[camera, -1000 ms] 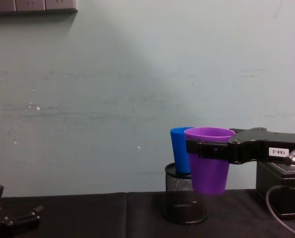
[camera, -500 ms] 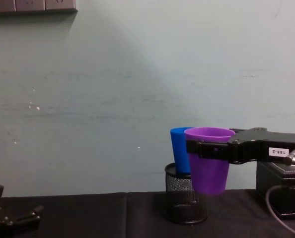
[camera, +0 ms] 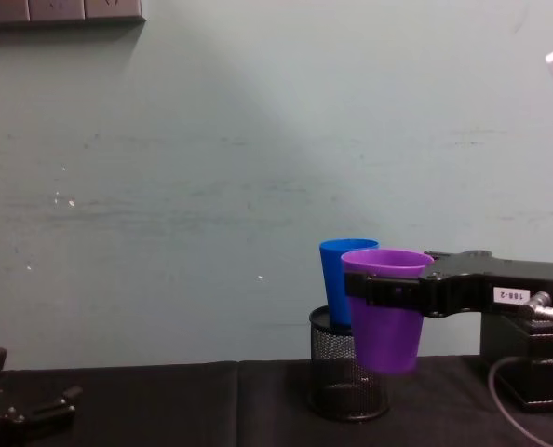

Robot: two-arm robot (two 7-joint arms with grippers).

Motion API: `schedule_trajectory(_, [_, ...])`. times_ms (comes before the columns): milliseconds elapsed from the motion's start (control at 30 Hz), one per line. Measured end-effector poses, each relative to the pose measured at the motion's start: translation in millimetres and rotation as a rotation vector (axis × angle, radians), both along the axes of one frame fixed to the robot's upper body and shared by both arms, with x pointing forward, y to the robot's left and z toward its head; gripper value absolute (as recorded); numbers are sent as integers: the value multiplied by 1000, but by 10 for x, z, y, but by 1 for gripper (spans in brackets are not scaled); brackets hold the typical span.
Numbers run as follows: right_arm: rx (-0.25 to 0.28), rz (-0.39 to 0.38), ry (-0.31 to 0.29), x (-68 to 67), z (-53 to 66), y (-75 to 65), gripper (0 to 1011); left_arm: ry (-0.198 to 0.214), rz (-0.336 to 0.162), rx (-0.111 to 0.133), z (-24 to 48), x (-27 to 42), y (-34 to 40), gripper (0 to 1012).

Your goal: Pick up one cup with a gripper and tap it against the other cup.

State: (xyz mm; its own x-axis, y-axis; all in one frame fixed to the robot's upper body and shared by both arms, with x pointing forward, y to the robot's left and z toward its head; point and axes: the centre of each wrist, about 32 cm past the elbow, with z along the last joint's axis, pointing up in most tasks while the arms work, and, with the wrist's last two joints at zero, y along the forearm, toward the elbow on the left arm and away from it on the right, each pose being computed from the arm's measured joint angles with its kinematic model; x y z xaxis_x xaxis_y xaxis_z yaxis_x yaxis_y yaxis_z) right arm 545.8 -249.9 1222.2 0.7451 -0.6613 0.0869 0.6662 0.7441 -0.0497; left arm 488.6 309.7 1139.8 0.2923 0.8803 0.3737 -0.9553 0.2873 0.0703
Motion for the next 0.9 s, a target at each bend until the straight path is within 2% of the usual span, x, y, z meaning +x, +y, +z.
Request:
schedule_trajectory(300, [-2,-21,6,148,-52,27,726,0,0,0,0,0,0,1000])
schedule_trajectory(600, [-11,-45,5,374,-125,117,726,0,0,0,0,0,0,1000])
schedule_trajectory(900, [20,-93,2,583,-214,177,726,0,0,0,0,0,0,1000])
